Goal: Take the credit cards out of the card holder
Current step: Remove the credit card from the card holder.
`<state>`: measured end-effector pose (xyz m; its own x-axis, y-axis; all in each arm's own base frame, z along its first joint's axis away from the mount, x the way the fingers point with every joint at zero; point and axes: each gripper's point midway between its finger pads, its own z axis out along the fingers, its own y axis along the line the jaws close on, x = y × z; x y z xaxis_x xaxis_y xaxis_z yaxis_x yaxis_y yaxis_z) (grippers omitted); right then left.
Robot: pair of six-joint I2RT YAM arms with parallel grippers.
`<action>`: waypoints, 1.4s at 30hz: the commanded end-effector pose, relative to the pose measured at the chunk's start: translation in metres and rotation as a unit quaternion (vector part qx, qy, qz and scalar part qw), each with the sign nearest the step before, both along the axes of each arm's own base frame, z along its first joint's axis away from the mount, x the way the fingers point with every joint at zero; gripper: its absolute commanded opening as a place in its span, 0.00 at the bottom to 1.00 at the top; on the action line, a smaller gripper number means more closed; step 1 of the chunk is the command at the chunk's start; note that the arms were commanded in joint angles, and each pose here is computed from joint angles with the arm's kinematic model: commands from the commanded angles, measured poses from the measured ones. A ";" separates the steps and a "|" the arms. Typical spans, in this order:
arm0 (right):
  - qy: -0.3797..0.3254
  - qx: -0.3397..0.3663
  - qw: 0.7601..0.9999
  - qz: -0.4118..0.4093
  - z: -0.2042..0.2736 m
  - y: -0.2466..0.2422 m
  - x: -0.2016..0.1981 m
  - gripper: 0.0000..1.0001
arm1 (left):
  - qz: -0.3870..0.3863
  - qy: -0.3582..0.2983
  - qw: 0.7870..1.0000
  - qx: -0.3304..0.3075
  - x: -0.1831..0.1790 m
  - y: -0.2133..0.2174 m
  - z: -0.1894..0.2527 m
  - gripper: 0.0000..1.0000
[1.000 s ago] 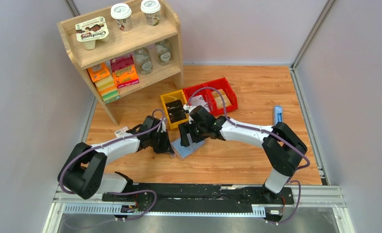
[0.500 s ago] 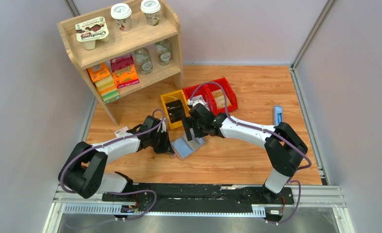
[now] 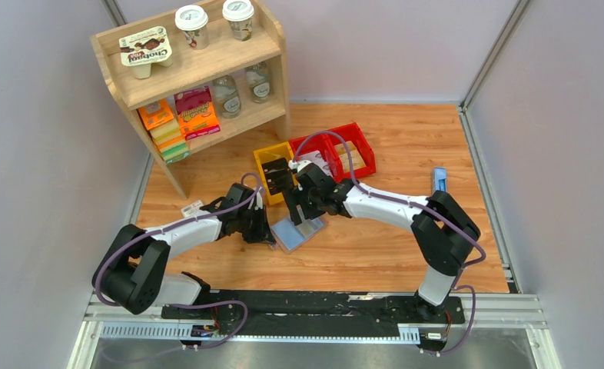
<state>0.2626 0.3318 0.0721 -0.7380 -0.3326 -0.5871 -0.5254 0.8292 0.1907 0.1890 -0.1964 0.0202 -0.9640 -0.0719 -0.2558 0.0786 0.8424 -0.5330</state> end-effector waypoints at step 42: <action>0.066 0.043 0.993 0.083 -0.019 0.029 -0.027 0.69 | -0.004 -0.009 1.000 0.004 0.001 0.000 -0.003 0.01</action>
